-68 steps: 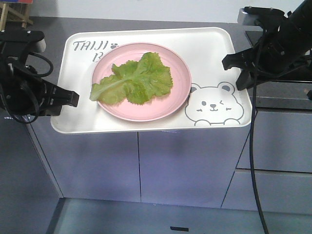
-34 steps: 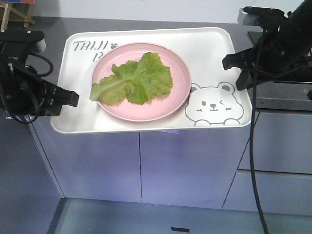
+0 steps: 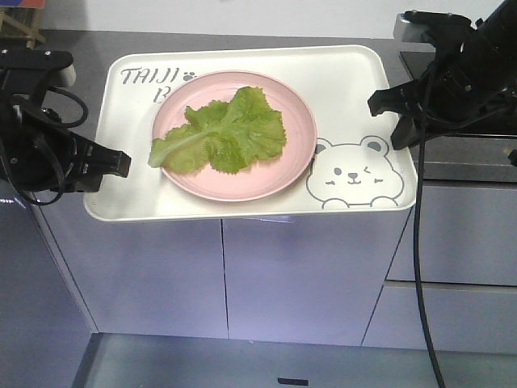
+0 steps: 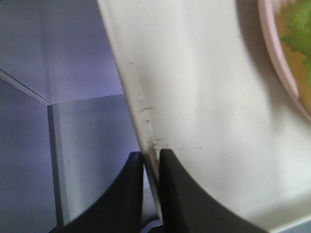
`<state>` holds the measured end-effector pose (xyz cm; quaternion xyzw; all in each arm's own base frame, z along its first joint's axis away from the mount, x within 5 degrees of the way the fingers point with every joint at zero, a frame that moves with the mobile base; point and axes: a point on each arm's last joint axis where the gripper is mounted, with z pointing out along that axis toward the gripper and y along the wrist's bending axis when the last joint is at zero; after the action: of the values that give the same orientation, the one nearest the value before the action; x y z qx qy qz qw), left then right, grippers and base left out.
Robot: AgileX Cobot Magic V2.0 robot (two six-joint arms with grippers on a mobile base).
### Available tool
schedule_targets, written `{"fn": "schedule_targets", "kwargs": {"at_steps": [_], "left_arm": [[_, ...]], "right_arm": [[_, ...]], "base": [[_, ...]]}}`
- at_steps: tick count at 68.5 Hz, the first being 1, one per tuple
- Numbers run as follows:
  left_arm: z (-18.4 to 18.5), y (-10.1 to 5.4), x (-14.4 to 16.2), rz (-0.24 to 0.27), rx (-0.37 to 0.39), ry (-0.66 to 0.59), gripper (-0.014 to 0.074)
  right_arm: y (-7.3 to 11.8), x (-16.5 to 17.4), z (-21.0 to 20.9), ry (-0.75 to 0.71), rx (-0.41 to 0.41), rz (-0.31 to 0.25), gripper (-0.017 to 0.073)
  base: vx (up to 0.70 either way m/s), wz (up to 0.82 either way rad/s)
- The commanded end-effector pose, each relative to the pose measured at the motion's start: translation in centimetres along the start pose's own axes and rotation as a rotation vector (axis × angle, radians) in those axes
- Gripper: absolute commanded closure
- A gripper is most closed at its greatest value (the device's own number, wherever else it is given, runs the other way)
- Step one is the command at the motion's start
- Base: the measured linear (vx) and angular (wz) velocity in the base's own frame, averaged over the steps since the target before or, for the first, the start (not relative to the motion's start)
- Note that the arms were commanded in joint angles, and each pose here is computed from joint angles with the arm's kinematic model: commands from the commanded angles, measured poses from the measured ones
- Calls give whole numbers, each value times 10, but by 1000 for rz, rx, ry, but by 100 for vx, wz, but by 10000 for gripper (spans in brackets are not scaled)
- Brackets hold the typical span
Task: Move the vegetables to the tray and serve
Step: 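Keep holding the tray with both grippers while the base drives on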
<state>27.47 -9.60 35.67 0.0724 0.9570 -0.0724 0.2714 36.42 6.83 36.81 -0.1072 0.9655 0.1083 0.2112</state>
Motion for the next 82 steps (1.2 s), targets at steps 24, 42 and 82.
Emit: {"fn": "schedule_targets", "kwargs": {"at_steps": [24, 42, 82], "left_arm": [[-22, -11, -10, 4, 80, -140, 599], [-22, -11, -10, 4, 80, -140, 599], [-22, -11, -10, 4, 80, -140, 599]], "right_arm": [[16, 1, -30, -73, -61, -36, 565], [16, 1, -30, -73, -61, -36, 565], [16, 1, -30, -73, -61, -36, 565]], "base": [[3, -10], [4, -6], [5, -3]]}}
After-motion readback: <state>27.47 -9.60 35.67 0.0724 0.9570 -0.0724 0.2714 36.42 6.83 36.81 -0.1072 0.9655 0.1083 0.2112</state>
